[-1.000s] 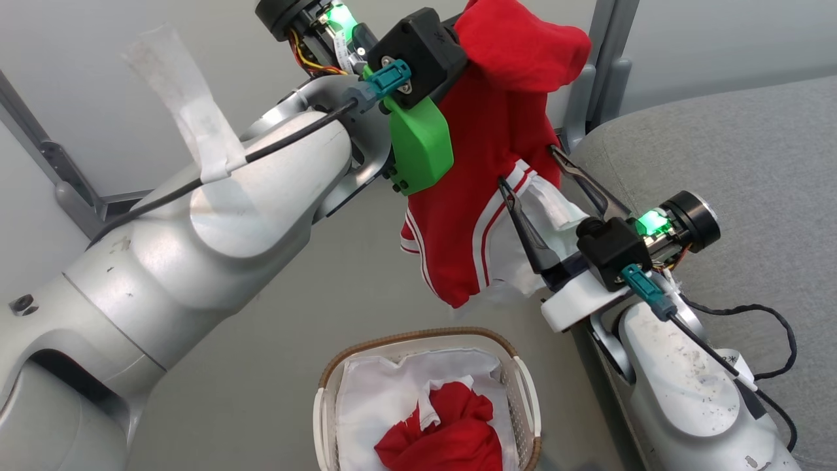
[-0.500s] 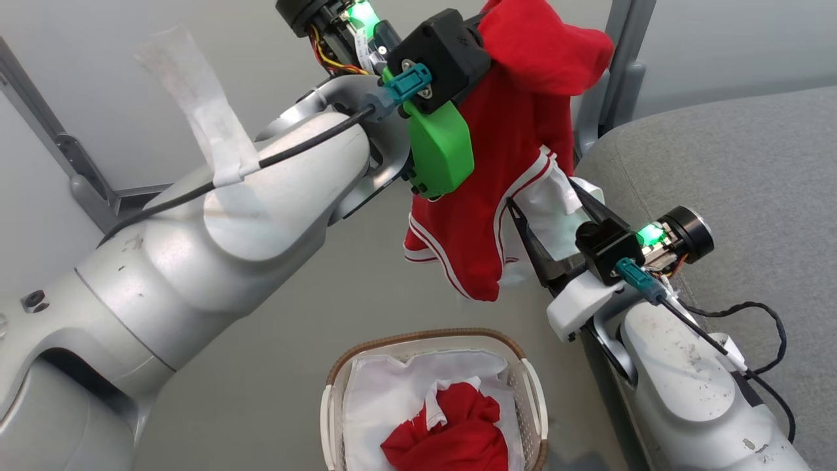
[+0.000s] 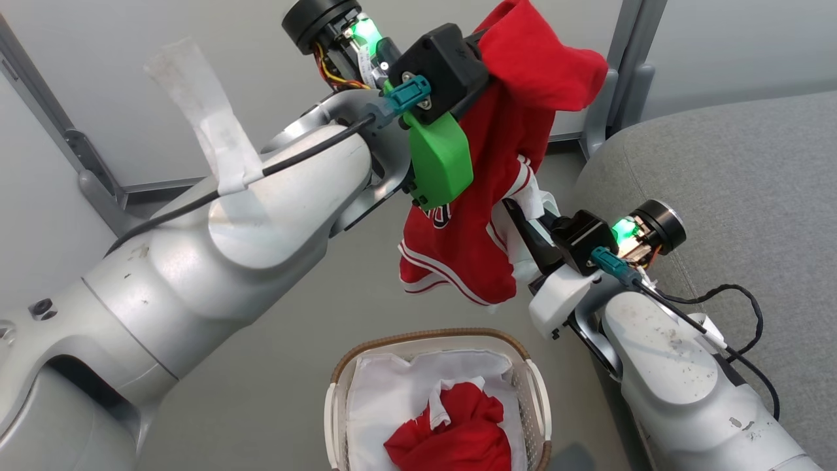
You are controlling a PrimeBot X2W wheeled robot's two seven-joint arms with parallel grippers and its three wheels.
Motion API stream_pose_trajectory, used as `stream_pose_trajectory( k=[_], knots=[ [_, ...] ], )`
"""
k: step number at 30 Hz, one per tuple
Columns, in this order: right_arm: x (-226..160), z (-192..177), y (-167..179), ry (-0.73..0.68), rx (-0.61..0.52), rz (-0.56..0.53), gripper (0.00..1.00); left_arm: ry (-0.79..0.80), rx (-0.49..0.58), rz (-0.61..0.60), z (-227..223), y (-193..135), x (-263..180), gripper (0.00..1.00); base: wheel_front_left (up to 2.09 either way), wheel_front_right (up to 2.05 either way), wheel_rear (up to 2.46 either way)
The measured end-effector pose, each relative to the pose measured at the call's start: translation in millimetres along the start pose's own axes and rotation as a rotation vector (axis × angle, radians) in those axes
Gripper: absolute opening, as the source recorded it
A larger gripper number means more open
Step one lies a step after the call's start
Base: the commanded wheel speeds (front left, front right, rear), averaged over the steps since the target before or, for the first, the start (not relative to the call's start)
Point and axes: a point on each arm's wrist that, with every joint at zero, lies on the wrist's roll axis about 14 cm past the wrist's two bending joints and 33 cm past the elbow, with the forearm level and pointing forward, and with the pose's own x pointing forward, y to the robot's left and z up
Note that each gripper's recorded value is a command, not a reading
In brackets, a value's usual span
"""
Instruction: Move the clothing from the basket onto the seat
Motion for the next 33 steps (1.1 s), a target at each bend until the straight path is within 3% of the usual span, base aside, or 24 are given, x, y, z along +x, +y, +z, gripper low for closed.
stream_pose_trajectory(
  k=[13, 15, 17, 18, 19, 28, 33],
  knots=[
    [-11, 10, -19, -0.042, 0.038, -0.070, 0.00, 0.114, -0.142, 0.084, -57, 7, -22, 0.00, 0.00, 0.00, 0.00],
    [-12, 12, -24, -0.050, 0.041, -0.084, 0.00, 0.126, -0.170, 0.097, -66, 7, -26, 0.11, 0.00, 0.00, 0.00],
    [-13, 12, -29, -0.054, 0.046, -0.100, 0.00, 0.137, -0.193, 0.109, -75, 6, -30, 0.35, 0.00, 0.00, 0.00],
    [-13, 12, -31, -0.056, 0.048, -0.108, 0.00, 0.137, -0.209, 0.117, -78, 7, -32, 0.74, 0.00, 0.00, 0.00],
    [-14, 13, -33, -0.059, 0.050, -0.115, 0.00, 0.137, -0.228, 0.125, -81, 7, -33, 0.99, 0.00, 0.00, 0.00],
    [-20, 19, -67, -0.089, 0.050, -0.216, 0.00, 0.139, -0.466, 0.189, -117, -13, -53, 1.00, 0.00, 0.00, 0.00],
    [-25, 19, -86, -0.095, 0.032, -0.268, 0.00, 0.156, -0.546, 0.206, -135, -25, -66, 1.00, 0.00, 0.00, 0.00]
  ],
)
